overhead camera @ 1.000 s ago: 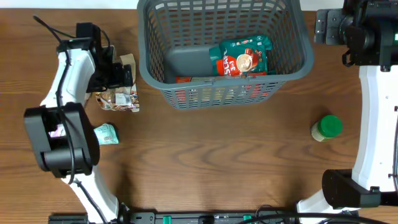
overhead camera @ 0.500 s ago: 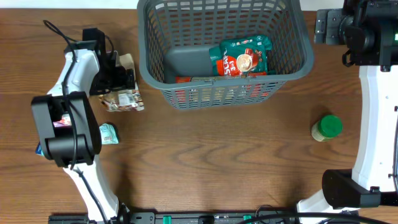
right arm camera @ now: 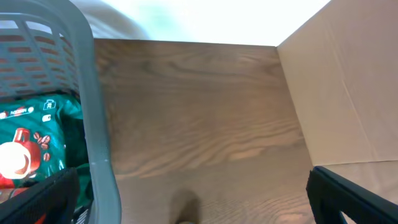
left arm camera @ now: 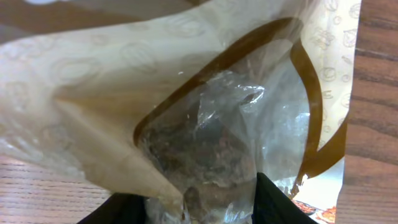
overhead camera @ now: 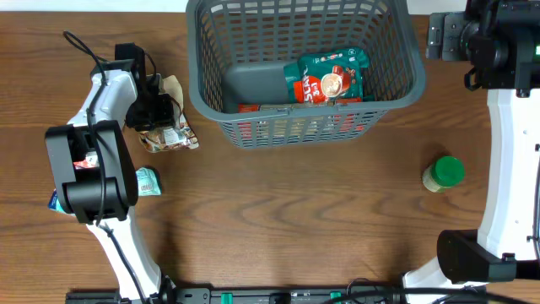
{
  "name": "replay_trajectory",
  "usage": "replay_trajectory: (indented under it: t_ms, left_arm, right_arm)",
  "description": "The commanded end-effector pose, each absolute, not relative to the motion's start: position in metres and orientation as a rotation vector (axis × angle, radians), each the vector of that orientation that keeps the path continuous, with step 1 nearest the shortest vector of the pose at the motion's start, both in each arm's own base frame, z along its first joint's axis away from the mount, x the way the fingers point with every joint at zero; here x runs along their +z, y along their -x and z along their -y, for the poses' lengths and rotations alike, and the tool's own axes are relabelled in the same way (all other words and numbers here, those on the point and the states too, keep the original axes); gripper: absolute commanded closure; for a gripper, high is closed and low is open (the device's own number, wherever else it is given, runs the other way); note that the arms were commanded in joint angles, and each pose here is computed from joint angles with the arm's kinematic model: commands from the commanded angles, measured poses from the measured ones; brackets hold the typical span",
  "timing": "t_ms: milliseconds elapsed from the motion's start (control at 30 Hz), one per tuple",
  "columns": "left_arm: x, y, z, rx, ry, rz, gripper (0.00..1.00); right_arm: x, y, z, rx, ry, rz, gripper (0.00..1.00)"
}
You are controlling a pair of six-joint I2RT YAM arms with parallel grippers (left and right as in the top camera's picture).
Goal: Pack container
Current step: 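Close the left gripper on the snack bag and lift it, then carry the snack bag with the left gripper over the basket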
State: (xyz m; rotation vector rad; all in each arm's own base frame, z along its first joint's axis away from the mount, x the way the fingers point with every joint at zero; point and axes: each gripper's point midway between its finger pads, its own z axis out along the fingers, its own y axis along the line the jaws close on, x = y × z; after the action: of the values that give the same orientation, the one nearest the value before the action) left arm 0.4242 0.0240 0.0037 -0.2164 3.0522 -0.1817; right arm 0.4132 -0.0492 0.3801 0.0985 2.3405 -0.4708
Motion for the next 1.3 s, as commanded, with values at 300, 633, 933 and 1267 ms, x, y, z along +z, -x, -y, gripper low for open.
replay_trajectory:
  t_ms: [300, 633, 933, 1267]
  left_arm:
    - [-0.012, -0.399, -0.022, -0.186, 0.236, -3.153, 0.94]
    - [0.04, -0.431, -0.03, -0.169, 0.24, -2.995, 0.94]
    - [0.15, -0.462, -0.051, -0.134, 0.305, -2.703, 0.94]
    - [0.273, -0.459, -0.045, -0.162, 0.263, -2.382, 0.94]
  right_arm:
    - [0.381, -0.413, 0.053, -0.485, -0.121, -2.337, 0.01]
    - [0.381, -0.413, 0.053, -0.485, -0.121, -2.337, 0.01]
    - [0.381, -0.413, 0.053, -0.485, -0.12, -2.337, 0.01]
    - [0.381, -0.413, 0.053, -0.485, -0.121, -2.337, 0.01]
